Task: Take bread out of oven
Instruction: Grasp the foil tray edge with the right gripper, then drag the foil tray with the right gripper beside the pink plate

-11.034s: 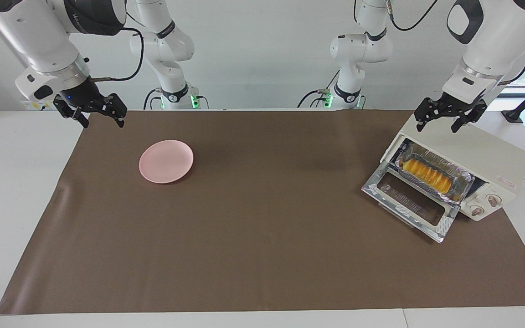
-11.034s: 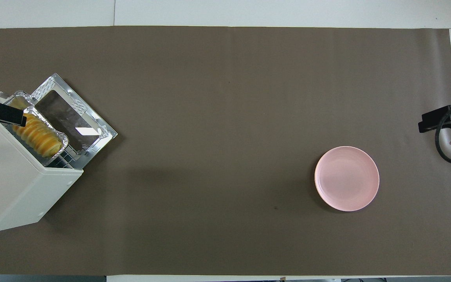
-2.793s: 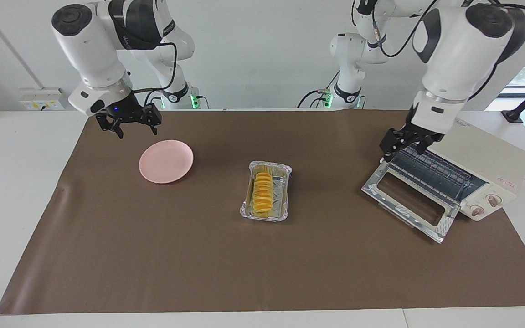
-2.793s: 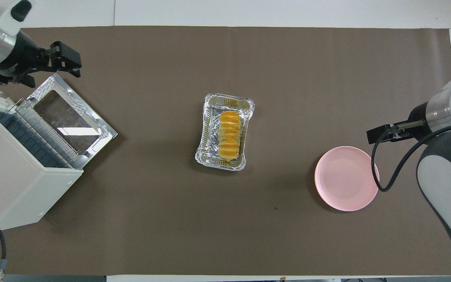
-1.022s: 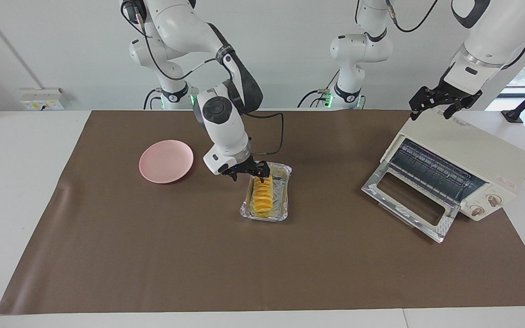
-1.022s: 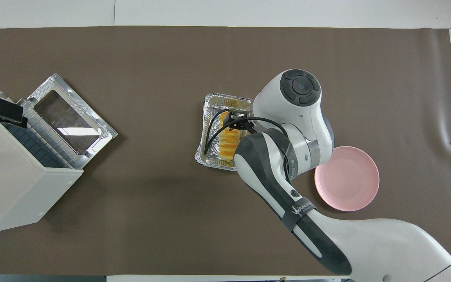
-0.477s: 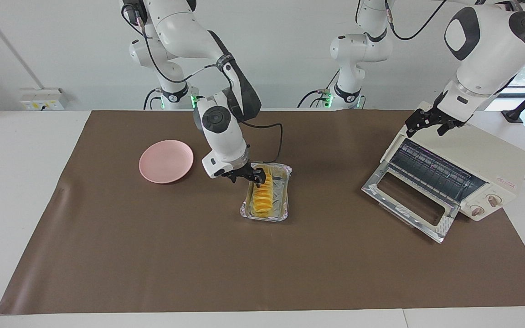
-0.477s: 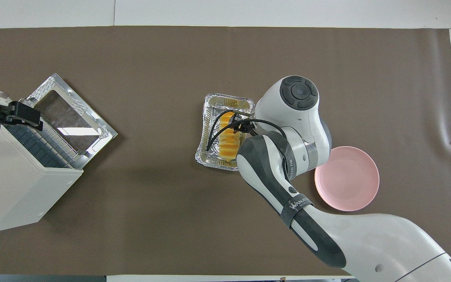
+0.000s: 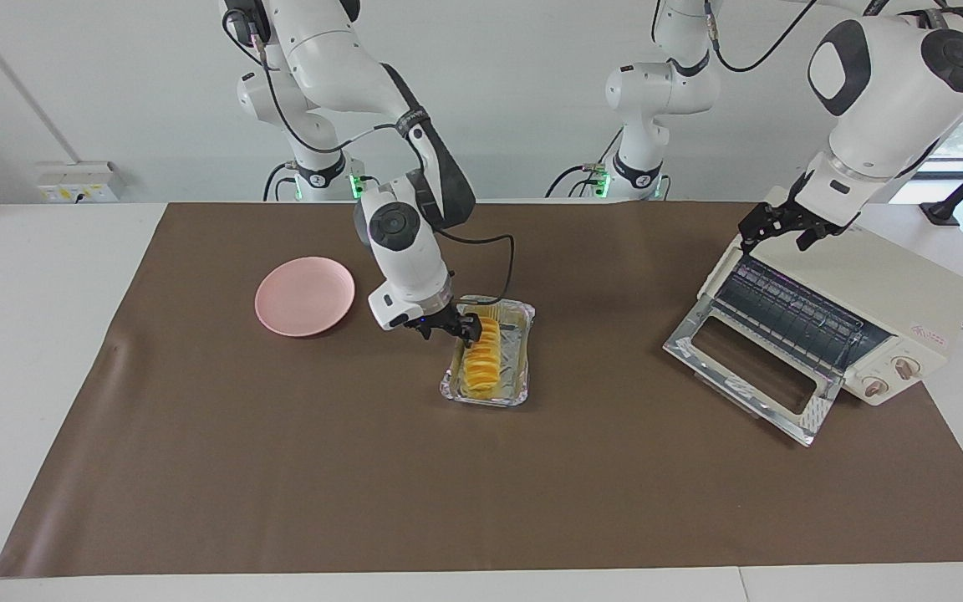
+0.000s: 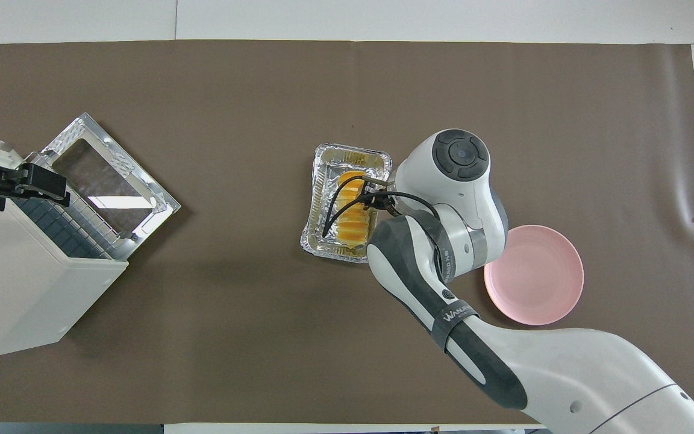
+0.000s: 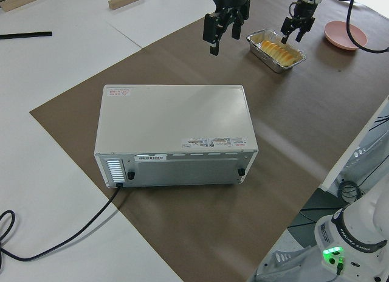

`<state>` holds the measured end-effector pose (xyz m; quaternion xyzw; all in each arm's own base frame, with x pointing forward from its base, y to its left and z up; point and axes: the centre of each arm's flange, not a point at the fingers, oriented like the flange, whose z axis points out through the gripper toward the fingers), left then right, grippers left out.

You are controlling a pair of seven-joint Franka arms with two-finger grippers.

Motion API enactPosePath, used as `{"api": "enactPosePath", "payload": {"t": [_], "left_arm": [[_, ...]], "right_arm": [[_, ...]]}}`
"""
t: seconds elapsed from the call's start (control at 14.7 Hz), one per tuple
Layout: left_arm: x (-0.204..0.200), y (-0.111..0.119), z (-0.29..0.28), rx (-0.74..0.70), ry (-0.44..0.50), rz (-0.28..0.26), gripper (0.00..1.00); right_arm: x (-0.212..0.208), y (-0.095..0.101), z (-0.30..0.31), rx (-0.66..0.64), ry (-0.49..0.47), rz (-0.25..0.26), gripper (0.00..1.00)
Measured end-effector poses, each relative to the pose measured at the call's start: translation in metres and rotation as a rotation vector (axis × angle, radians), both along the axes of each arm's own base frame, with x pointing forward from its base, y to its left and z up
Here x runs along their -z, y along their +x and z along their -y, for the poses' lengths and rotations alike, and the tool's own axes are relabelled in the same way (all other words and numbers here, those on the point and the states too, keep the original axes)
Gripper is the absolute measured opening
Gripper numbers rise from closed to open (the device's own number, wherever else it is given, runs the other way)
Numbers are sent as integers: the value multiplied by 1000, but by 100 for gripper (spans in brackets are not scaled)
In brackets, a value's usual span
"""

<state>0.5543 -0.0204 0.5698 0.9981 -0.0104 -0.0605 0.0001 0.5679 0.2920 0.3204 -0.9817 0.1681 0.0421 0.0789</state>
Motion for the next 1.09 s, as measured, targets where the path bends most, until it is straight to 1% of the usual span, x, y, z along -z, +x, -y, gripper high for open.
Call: {"api": "enactPosePath", "payload": {"t": [0.07,0.14,0.27,0.34,0.41,0.54,0.68,0.75,0.82,1.09], "left_arm": [[0,0,0,0,0,0,100],[-1,0,0,0,0,1,100],[-3,-1,0,0,0,7,100],[-5,-1,0,0,-1,12,100],[-7,-2,0,0,-1,18,100],[-11,-4,0,0,-2,25,100],[-12,-5,0,0,-2,27,100],[-12,-5,0,0,-2,27,100],[-12,-5,0,0,-2,27,100],[-12,-5,0,0,-2,27,100]], "right_arm": [[2,-1,1,1,-1,-2,85],[4,-2,1,1,-2,-3,84],[7,-2,2,4,-1,5,70],[9,-3,3,6,-1,10,70],[10,-4,3,7,-1,11,65],[12,-5,3,7,-2,10,40],[12,-5,2,6,-2,11,19],[12,-5,2,5,-1,11,9],[12,-6,1,-2,-1,13,2],[10,-3,6,-50,3,26,2]]}}
